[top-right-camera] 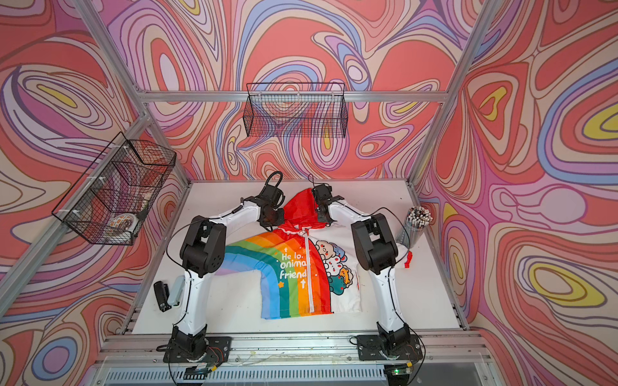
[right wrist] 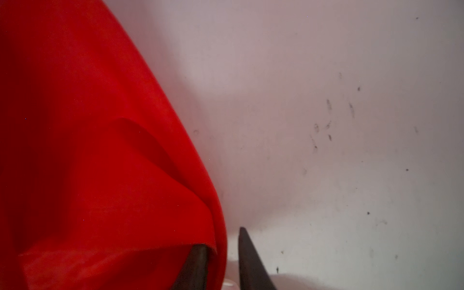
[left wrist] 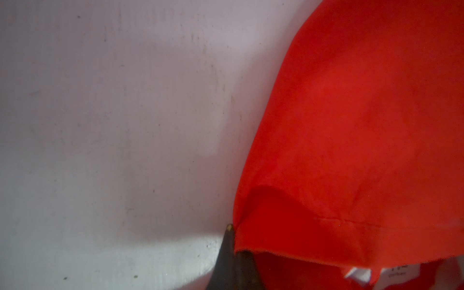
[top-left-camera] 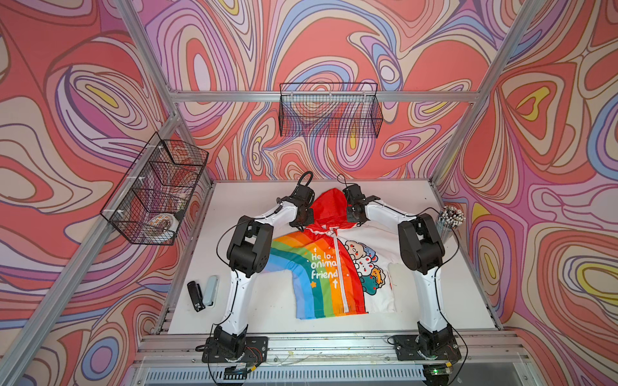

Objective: Unzip the jacket
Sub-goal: Flatten out the jacket at the center of the board.

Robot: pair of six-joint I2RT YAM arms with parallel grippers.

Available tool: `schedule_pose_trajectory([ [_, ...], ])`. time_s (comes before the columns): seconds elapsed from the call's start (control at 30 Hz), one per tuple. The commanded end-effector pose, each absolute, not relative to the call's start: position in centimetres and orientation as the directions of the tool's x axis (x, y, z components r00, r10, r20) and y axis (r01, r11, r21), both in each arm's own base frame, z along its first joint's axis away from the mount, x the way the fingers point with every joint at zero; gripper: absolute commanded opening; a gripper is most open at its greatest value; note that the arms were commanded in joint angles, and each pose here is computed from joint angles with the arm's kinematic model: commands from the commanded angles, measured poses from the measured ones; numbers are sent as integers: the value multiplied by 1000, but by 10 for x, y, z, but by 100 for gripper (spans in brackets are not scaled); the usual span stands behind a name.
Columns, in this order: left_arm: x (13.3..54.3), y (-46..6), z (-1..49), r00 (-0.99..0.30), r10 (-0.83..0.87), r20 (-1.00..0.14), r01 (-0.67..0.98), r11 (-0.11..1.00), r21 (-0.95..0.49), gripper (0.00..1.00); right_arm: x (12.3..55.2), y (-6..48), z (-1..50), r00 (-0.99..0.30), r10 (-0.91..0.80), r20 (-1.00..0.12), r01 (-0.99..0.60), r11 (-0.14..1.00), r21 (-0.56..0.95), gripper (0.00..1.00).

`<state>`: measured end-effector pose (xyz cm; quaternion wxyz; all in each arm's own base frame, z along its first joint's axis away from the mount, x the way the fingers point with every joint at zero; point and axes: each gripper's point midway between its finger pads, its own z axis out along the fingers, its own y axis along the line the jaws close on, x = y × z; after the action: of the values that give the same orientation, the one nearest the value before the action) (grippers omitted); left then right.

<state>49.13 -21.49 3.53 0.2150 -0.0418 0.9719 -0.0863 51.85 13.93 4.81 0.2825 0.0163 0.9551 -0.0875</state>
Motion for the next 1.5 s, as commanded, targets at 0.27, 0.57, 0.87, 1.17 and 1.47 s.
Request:
schedule_pose_trajectory([
  [0.27,488,-199,29,-912,-134,-387,-83,986,-146,0,519,105,55,-836,214,-506,217,975,55,3],
  [0.57,490,-209,61,-890,-165,-424,-53,963,-264,29,521,115,59,-843,240,-481,151,964,217,31],
  [0.87,493,-213,169,-766,-140,-628,96,940,-327,71,507,113,127,-737,230,-636,70,961,266,43],
  [1.17,521,-261,163,-777,26,-629,320,877,-359,77,478,159,117,-817,243,-523,-45,877,478,28],
  [1.47,557,-277,125,-784,131,-607,382,873,-305,75,429,195,105,-886,202,-418,-84,815,573,21],
])
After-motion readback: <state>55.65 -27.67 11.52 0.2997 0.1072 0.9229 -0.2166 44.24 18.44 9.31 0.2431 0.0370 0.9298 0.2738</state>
